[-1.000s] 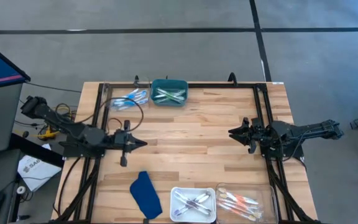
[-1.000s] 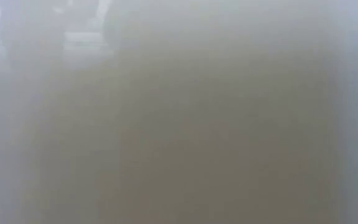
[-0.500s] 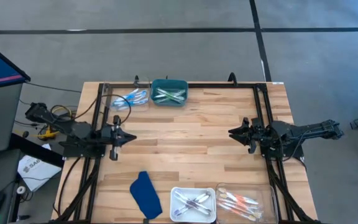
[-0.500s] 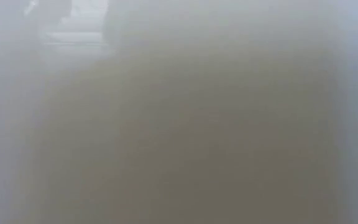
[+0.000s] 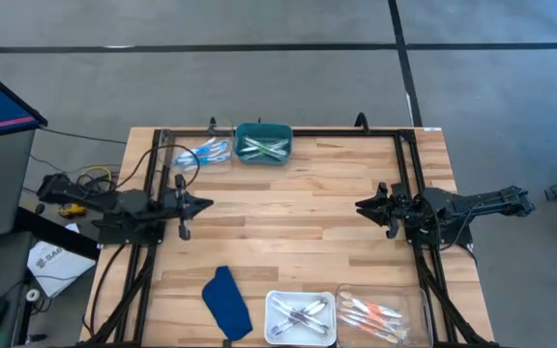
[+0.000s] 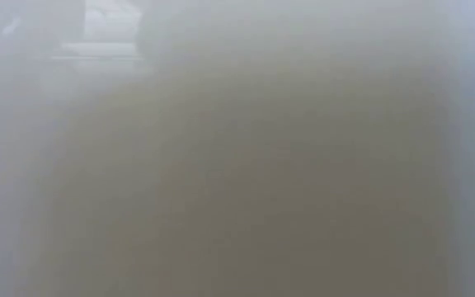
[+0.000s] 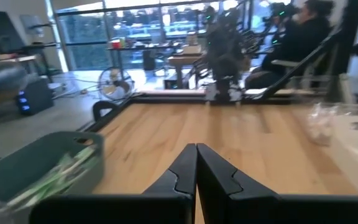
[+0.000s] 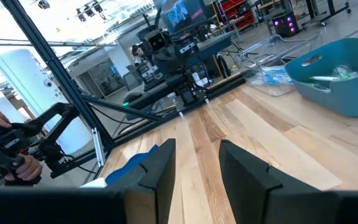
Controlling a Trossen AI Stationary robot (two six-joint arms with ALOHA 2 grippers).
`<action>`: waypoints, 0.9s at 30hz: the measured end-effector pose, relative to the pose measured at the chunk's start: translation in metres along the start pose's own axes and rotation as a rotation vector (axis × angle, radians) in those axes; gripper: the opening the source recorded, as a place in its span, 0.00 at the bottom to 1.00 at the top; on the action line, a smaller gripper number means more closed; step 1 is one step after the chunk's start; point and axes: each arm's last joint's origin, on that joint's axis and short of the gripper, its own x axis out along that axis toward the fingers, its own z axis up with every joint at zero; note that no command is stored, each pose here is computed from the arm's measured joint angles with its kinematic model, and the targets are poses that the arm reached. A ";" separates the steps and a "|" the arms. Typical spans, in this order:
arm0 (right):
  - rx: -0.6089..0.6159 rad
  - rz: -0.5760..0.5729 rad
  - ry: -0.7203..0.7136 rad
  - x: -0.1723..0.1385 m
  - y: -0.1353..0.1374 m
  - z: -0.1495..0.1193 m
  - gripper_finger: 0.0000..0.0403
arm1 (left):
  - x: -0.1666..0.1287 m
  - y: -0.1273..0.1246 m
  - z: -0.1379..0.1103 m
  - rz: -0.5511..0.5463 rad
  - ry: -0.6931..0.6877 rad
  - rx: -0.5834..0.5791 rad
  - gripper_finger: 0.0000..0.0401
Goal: Pick & Place Toothbrushes
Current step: Return to Home Position
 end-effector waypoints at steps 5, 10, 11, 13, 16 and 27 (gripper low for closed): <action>0.000 0.000 0.000 0.000 0.000 0.000 0.29 | 0.001 0.004 -0.013 0.038 0.019 0.033 0.00; 0.000 0.000 0.000 0.000 0.000 0.000 0.29 | 0.002 0.004 -0.022 0.047 0.039 0.048 0.00; 0.000 0.000 0.000 0.000 0.000 0.000 0.29 | 0.002 0.004 -0.023 0.048 0.039 0.048 0.00; 0.000 0.000 0.000 0.000 0.000 0.000 0.29 | 0.002 0.004 -0.024 0.050 0.040 0.047 0.00; 0.000 0.000 0.000 0.000 0.000 0.000 0.29 | 0.002 0.004 -0.023 0.050 0.035 0.039 0.00; 0.000 0.000 0.001 0.000 0.000 0.000 0.29 | 0.002 -0.001 -0.028 -0.126 0.004 0.023 0.00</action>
